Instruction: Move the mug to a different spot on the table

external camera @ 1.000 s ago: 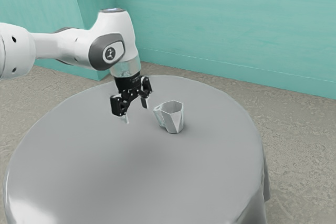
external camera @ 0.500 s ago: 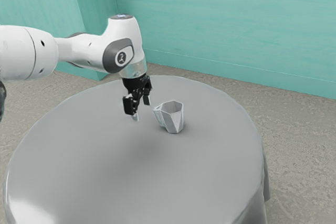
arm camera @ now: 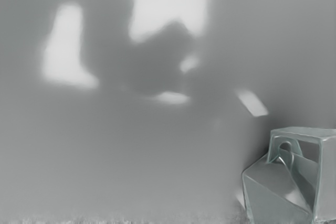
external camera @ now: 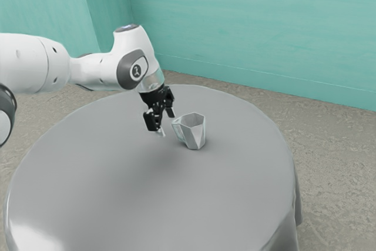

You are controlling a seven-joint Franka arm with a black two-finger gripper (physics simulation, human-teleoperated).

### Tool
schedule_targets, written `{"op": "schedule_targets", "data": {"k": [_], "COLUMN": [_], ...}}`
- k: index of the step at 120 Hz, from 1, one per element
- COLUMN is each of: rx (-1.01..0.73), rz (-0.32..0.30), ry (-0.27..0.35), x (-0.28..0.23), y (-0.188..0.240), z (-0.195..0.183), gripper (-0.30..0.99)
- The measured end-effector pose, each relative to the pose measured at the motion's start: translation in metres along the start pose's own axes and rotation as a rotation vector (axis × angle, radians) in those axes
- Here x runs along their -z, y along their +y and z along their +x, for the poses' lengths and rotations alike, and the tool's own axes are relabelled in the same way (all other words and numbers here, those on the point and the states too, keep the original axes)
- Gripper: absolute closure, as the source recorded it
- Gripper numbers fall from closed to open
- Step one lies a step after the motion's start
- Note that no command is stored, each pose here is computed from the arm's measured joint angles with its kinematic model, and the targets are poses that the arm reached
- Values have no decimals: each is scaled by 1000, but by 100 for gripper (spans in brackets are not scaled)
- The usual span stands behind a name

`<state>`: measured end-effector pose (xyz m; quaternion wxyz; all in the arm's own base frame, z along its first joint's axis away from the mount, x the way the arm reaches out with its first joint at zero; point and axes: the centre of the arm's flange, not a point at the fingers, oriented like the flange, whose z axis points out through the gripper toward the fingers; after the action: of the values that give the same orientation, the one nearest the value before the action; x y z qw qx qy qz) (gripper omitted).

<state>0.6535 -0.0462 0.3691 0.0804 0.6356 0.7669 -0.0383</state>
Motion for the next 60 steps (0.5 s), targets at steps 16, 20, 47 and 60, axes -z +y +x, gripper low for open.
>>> {"op": "schedule_targets", "data": {"k": [16, 20, 47, 60], "rx": [15, 20, -4, -23], "rz": [-3, -3, -36, -55], "ry": [-17, -19, -32, -35], "x": [-11, -14, -16, -13], "y": [7, 9, 29, 38], "z": [17, 22, 26, 23], "gripper": [0, 0, 0, 0]}}
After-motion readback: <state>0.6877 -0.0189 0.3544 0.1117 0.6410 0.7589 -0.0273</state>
